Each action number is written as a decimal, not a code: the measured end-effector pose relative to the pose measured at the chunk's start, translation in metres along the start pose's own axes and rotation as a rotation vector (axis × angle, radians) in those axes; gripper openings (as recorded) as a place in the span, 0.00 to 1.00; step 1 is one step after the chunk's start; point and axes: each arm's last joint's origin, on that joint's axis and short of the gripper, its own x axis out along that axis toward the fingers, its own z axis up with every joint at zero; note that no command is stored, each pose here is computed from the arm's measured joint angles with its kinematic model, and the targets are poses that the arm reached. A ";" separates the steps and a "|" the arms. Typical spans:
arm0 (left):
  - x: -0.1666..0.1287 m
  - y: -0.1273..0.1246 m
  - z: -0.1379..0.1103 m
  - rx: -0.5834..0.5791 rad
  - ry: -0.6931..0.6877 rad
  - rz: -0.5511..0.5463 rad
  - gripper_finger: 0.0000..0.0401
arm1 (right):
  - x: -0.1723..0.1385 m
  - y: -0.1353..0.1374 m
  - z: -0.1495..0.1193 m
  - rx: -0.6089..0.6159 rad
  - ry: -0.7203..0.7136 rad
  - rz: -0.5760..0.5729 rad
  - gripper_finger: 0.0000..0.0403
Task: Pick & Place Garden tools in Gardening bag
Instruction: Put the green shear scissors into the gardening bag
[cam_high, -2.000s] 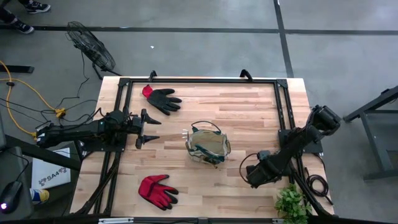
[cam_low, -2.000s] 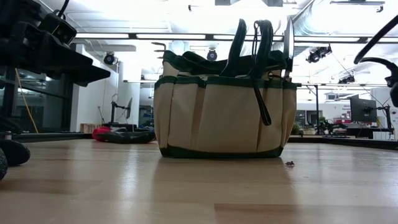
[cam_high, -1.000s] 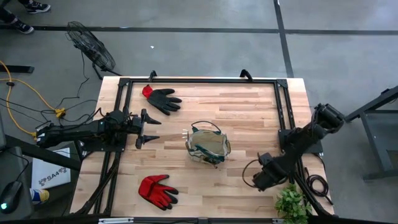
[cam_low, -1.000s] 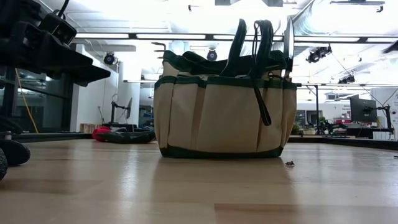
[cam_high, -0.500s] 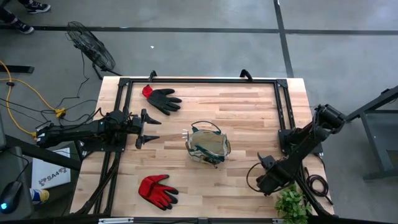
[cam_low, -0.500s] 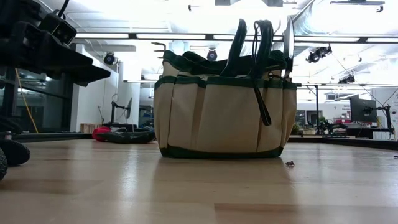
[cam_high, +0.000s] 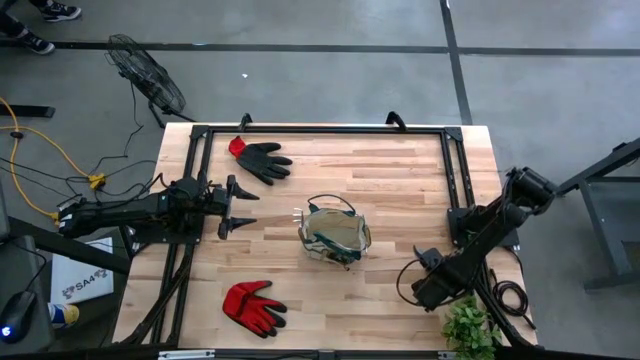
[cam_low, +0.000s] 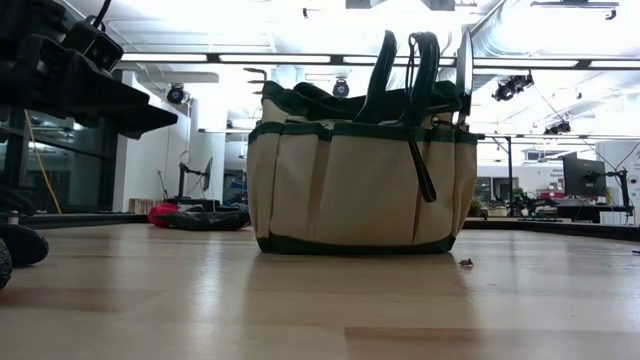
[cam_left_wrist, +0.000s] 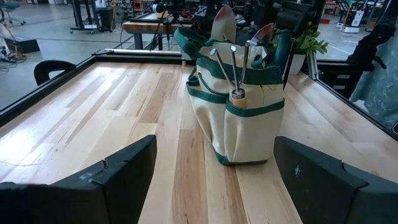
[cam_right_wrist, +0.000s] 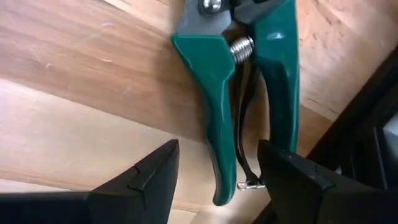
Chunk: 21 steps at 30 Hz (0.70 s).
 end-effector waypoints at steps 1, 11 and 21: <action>0.000 0.000 0.000 0.000 0.000 0.000 0.80 | 0.001 0.000 0.000 -0.001 0.004 0.005 0.53; 0.000 0.000 0.000 0.000 0.000 0.000 0.80 | 0.003 -0.001 0.001 -0.031 -0.023 0.014 0.47; 0.000 0.000 0.000 0.000 0.000 0.000 0.80 | 0.003 0.000 0.002 -0.032 -0.052 0.033 0.23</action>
